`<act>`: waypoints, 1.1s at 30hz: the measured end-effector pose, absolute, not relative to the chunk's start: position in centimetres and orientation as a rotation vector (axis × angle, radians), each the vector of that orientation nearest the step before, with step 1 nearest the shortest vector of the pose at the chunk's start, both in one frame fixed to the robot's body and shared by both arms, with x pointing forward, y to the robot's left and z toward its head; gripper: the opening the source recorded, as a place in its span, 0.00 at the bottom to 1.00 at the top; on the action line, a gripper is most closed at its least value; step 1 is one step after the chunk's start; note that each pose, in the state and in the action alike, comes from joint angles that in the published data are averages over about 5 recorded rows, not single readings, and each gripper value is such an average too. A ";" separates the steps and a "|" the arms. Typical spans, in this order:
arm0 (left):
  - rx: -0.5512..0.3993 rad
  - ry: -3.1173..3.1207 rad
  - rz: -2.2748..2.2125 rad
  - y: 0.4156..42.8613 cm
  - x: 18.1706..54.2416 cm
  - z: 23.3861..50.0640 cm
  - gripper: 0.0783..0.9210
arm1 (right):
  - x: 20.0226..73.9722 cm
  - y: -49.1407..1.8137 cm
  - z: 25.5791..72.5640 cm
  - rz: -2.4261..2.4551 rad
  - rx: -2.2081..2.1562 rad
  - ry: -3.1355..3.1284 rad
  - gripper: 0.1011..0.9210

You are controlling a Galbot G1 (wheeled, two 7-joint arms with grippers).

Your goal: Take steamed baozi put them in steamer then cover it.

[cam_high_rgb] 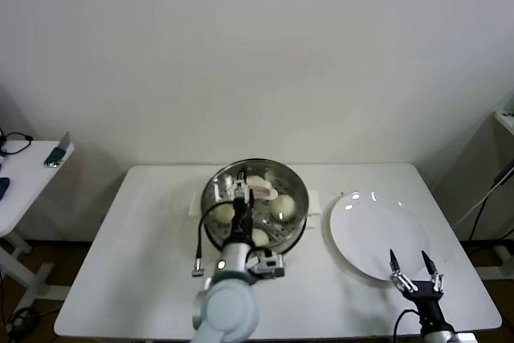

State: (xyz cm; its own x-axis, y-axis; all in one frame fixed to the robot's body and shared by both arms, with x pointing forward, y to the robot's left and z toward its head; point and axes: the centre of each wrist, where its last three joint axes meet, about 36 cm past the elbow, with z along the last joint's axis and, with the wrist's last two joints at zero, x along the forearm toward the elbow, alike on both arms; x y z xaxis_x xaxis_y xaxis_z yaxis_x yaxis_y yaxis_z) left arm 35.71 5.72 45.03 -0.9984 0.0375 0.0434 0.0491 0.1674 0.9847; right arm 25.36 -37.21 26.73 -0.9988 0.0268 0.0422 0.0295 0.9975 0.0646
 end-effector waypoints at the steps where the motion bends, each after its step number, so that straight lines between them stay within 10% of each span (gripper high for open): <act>1: -0.093 -2.412 -2.007 6.1 35.5 45.2 0.86 | 25.4 -37.2 26.7 -0.102 -0.049 -3.097 0.88; 18: -0.063 -2.851 -1.298 18.5 33.0 45.3 0.88 | 25.8 -37.1 26.2 -0.077 -0.119 -3.088 0.88; 33: 0.037 -3.011 -0.430 31.7 29.0 38.2 0.88 | 25.4 -37.0 25.6 -0.034 -0.094 -3.074 0.88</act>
